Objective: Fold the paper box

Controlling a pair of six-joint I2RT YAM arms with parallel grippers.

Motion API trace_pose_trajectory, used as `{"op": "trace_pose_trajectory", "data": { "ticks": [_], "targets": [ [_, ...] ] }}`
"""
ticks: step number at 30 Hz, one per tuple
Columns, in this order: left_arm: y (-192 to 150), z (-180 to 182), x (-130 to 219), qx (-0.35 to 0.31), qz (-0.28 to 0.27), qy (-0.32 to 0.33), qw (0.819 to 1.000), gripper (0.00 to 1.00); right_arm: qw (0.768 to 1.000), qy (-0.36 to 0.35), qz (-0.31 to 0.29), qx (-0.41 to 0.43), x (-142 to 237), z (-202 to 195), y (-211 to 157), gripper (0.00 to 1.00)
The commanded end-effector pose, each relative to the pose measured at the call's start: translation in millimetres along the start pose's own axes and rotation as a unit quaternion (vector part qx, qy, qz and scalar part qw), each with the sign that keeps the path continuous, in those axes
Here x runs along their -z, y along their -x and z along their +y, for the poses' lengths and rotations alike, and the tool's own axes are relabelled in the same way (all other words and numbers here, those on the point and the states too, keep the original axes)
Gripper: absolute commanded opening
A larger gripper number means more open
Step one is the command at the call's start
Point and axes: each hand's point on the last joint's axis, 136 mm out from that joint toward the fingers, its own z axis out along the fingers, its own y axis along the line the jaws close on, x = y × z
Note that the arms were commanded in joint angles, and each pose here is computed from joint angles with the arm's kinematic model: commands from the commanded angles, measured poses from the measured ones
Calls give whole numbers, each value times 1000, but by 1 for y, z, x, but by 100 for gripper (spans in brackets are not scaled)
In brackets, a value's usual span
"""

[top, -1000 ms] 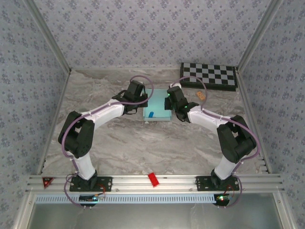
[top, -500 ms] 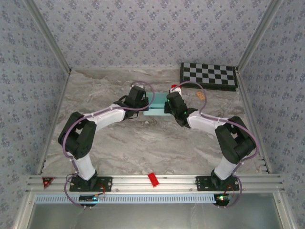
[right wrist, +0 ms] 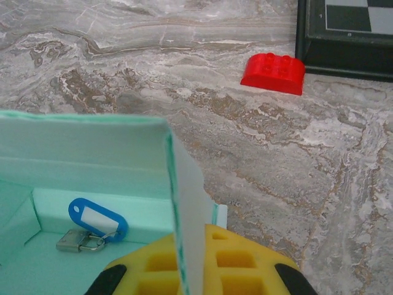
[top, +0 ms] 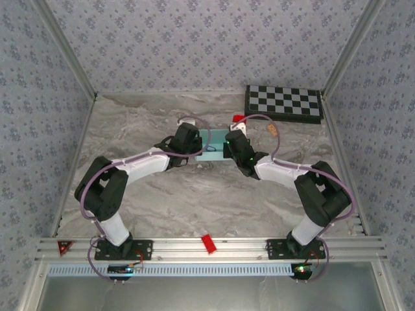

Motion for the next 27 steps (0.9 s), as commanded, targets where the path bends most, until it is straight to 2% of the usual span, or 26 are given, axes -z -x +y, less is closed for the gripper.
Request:
{"op": "trace_pose_trajectory", "data": {
  "ticks": [1, 18, 27],
  "targets": [
    [7, -10, 14, -4, -23, -16, 1000, 0, 999, -3, -34, 10, 12, 4, 15, 2],
    [-4, -18, 31, -46, -83, -22, 995, 0, 997, -14, -59, 51, 26, 9, -3, 3],
    [-9, -21, 38, -63, -101, -19, 993, 4, 995, -16, -76, 69, 37, 13, -10, 6]
  ]
}}
